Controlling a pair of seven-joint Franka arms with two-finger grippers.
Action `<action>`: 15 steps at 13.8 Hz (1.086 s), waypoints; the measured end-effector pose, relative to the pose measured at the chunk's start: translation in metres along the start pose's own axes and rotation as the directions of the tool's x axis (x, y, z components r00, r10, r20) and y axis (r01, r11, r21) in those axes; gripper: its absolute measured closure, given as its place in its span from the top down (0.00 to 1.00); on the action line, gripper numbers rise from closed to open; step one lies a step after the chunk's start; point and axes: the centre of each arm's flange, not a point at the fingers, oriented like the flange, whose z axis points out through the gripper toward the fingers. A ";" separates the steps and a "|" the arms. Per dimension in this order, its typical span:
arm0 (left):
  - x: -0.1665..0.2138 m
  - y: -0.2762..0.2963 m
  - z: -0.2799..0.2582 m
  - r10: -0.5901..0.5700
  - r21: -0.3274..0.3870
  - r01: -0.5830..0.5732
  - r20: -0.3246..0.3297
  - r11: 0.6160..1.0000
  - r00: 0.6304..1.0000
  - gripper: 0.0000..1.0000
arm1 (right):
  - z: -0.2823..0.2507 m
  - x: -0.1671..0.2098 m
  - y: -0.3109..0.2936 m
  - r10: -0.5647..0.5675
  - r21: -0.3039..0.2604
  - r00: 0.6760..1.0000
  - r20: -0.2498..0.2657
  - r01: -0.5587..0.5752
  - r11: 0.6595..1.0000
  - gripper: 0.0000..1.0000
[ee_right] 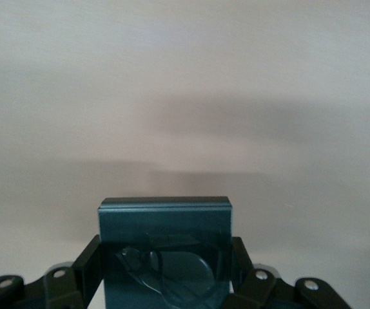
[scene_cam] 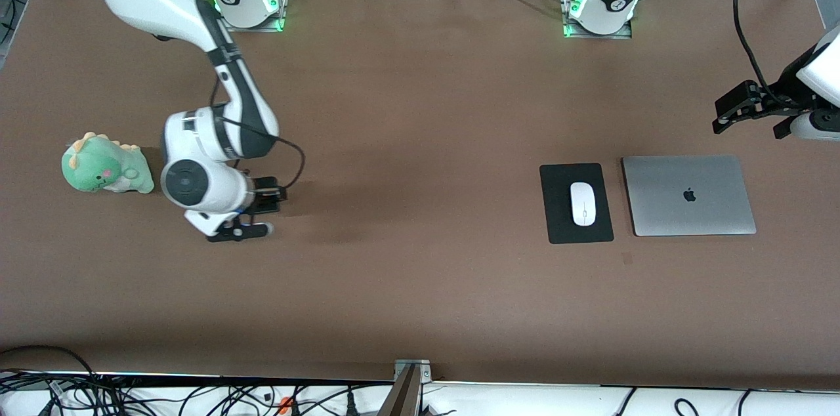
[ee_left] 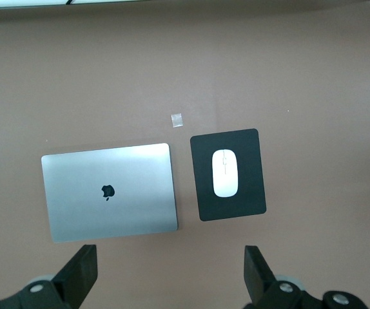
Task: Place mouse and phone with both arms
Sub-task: 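Carry the black phone with the right gripper beside the green plush, then lower the phone onto the table and open the right gripper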
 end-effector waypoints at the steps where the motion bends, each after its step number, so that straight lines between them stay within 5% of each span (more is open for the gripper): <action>1: 0.000 0.000 0.000 0.000 0.000 0.000 0.000 1.000 1.000 1.00 | -0.001 -0.008 0.028 0.012 0.009 1.000 -0.002 -0.012 1.000 0.79; 5: 0.000 0.000 0.000 0.001 0.000 -0.001 0.001 1.000 1.000 1.00 | 0.029 -0.050 0.121 0.044 0.008 0.993 -0.109 -0.044 0.999 0.79; 9: 0.000 0.001 0.000 0.002 0.000 -0.002 0.002 1.000 1.000 1.00 | 0.077 -0.083 0.133 0.059 -0.007 0.979 -0.196 -0.062 0.998 0.79; 15: 0.000 0.001 0.000 0.003 0.000 -0.003 0.002 1.000 1.000 1.00 | 0.094 -0.098 0.168 0.038 -0.023 0.973 -0.229 -0.044 0.999 0.80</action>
